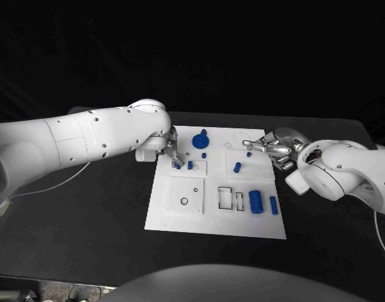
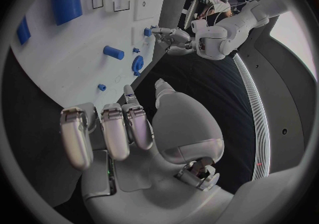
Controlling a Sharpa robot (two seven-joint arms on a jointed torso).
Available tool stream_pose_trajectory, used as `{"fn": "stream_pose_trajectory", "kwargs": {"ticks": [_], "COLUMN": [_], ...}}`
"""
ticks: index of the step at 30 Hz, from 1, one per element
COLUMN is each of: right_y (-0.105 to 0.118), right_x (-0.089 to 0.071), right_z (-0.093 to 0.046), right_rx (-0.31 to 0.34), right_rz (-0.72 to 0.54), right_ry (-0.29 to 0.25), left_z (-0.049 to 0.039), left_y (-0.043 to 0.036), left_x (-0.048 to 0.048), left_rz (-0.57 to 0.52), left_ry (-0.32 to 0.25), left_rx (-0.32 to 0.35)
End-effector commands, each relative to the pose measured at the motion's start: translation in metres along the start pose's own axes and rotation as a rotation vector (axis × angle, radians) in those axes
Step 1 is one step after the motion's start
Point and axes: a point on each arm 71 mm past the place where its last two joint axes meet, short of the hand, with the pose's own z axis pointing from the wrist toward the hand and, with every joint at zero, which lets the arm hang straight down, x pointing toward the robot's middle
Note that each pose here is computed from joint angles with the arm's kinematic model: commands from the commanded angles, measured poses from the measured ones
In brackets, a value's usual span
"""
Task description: Assemble the parts on the task board
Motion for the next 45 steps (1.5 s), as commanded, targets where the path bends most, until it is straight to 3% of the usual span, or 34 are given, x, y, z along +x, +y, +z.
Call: {"fn": "stream_pose_trajectory", "kwargs": {"ticks": [1,45], "right_y": [0.0006,0.002], "right_x": [0.0014,0.0029], "right_z": [0.0001,0.0008], "right_rx": [-0.006,-0.009], "right_rz": [-0.008,-0.008], "right_ry": [0.012,0.014], "left_z": [0.0001,0.0039], "left_y": [0.0024,0.0032], "left_x": [0.0003,0.0031], "left_rz": [0.015,0.015], "left_ry": [0.004,0.021], "left_rx": [-0.049,-0.046]}}
